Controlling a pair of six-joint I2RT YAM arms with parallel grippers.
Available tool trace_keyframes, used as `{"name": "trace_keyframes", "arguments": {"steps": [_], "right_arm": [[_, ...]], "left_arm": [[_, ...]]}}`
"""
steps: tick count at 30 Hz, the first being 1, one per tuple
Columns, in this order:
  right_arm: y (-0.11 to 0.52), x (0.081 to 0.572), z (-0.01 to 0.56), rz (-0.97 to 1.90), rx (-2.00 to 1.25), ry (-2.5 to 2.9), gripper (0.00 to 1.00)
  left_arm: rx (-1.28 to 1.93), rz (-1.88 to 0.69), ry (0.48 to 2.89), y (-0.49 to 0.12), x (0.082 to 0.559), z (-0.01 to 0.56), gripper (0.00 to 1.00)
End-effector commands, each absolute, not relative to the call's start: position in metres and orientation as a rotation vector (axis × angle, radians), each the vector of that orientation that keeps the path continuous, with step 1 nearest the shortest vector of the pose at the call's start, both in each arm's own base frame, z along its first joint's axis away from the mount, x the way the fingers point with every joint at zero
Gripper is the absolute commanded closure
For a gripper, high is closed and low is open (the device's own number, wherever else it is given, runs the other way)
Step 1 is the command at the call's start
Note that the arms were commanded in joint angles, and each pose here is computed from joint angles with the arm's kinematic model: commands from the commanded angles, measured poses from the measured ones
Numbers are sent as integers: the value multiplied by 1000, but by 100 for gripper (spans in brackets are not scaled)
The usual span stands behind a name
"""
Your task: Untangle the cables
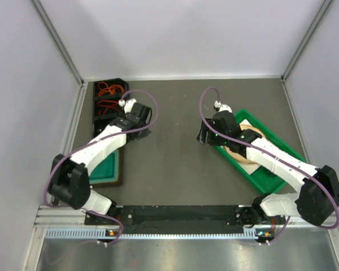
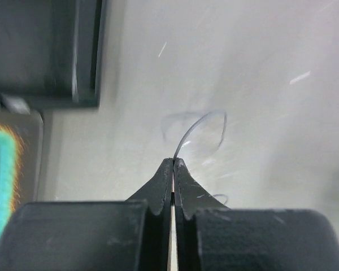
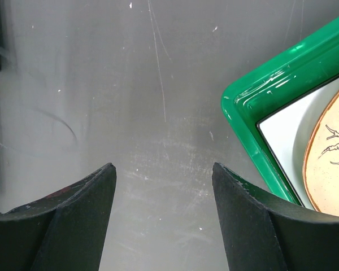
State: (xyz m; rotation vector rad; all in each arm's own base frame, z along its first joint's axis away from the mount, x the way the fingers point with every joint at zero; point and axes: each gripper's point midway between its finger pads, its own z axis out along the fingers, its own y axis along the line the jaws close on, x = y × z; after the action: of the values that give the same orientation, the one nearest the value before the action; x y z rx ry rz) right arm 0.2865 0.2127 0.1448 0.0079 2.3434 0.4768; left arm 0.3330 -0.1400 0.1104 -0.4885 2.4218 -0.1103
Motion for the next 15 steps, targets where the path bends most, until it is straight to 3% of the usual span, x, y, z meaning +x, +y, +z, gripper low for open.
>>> {"name": "trace_keyframes", "arguments": {"steps": [1,7,15], "right_arm": [[217,291,158,505,16,2293,32],[217,290,156,502,15,2297,32],[216,291,155,497,19,2299,32]], "left_arm": [[-441,-126,2213,-129,352,200,100],[-423,4,2045,-93,374,268,100],[-387,153,1891,-34,403,279,100]]}}
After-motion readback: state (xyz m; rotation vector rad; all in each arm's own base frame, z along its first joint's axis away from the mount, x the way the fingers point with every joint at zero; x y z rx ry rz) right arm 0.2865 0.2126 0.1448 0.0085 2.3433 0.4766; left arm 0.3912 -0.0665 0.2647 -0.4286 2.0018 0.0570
